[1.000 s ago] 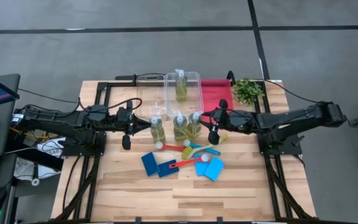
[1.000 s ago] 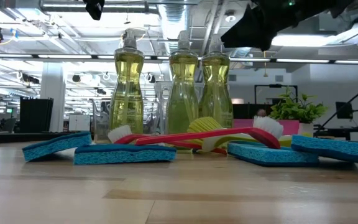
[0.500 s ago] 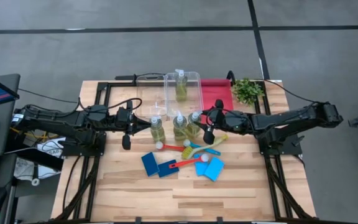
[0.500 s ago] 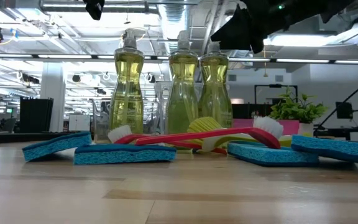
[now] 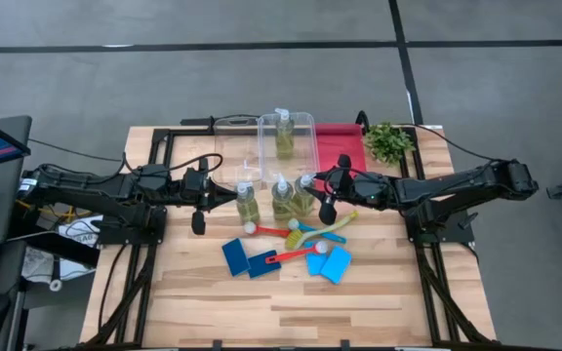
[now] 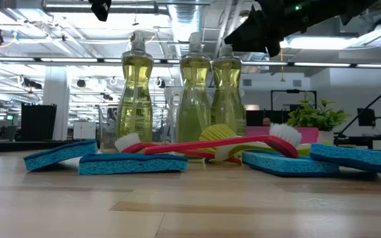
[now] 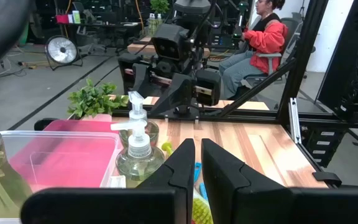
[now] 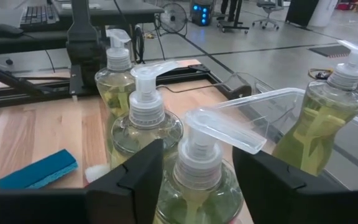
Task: Pick & Place Kitchen Sink Supplies
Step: Put the yellow soap dispenser into the right transparent bin
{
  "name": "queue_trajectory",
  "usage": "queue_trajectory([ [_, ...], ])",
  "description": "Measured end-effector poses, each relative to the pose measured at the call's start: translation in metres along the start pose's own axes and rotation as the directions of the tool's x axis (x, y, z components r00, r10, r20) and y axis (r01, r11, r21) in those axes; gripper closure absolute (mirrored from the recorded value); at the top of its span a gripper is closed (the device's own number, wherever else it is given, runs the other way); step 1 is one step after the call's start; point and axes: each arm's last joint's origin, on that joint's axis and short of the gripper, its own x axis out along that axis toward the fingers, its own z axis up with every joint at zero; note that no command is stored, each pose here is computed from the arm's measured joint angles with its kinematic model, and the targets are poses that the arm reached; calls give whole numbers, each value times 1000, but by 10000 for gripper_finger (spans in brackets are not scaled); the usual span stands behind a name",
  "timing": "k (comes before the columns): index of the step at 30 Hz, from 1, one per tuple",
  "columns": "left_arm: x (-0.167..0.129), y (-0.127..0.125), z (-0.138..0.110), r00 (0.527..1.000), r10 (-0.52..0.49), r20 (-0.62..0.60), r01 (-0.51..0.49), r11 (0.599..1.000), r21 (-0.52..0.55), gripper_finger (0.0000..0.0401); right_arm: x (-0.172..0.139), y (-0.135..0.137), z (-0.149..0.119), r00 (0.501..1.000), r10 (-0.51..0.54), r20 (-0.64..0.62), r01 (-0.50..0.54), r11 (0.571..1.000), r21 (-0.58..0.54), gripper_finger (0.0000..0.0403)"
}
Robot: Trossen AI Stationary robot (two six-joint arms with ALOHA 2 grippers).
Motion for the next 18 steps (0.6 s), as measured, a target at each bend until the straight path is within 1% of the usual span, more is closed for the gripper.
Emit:
queue_trajectory([
  [11,0,0,0,1000,0,0,0,1000,0,371,9,3,-4,1000,-6,4,6,1000,0,294],
  [14,0,0,0,1000,0,0,0,1000,0,371,10,1,-4,1000,-13,5,13,1000,1,298],
  [18,0,0,0,1000,0,0,0,1000,0,371,10,0,-4,1000,-14,5,14,1000,4,290],
])
